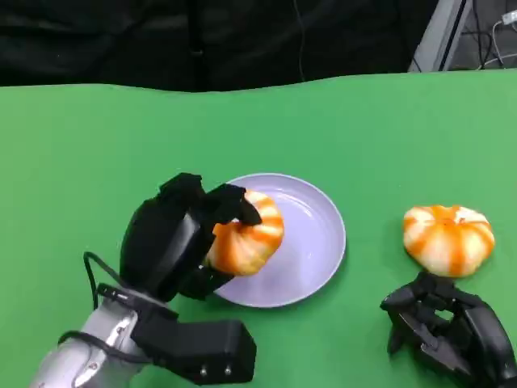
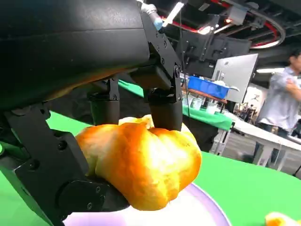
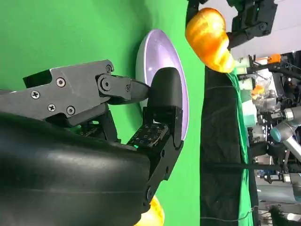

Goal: Grasp the bread from the table and place it into the plate.

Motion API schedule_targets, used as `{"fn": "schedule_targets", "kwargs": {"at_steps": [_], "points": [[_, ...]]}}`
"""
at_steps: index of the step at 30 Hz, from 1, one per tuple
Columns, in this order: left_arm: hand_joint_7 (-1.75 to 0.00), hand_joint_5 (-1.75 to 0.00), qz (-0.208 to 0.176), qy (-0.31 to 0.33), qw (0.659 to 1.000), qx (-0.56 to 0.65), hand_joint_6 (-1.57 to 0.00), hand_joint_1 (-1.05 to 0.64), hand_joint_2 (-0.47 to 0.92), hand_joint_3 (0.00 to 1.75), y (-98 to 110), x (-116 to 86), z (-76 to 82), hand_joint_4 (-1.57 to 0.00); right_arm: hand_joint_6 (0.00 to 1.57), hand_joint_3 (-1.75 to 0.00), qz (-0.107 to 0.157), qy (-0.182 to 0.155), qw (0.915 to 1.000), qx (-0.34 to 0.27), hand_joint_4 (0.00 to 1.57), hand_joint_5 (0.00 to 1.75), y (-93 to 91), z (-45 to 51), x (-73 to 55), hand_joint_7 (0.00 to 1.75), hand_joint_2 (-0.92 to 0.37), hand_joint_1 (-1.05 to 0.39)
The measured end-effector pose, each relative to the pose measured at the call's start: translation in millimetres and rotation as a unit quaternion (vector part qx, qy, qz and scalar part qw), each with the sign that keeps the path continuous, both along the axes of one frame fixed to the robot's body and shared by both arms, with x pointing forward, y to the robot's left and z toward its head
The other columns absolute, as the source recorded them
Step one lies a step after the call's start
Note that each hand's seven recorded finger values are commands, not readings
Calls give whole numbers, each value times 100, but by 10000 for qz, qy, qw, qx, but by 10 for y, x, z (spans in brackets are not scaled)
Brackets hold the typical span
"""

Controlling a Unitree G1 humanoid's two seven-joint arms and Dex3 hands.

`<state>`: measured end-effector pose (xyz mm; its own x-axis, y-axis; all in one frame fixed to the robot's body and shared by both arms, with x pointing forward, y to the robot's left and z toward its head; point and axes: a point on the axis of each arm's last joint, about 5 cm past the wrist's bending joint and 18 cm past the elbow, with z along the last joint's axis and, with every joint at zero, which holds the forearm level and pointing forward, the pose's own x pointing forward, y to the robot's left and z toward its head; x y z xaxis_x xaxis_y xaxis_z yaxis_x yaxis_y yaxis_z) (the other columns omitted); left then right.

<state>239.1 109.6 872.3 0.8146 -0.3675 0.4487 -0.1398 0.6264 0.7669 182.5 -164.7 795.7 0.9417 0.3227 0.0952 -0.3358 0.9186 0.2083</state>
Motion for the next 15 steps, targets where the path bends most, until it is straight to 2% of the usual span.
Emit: {"fn": "schedule_targets", "kwargs": {"at_steps": [7, 15], "points": [[-146, -175, -258, 281, 9990, 228, -74, -10, 60, 70, -99, 172, 57, -67, 82, -39, -24, -3, 10000, -7, 64, 175, 35, 1, 1, 105, -91, -27], [-151, -175, -308, 350, 9986, 267, -73, -10, 61, 64, -113, 183, 47, -68, 82, -39, -29, -3, 10000, -7, 64, 175, 38, 1, 0, 105, -90, -26]]}}
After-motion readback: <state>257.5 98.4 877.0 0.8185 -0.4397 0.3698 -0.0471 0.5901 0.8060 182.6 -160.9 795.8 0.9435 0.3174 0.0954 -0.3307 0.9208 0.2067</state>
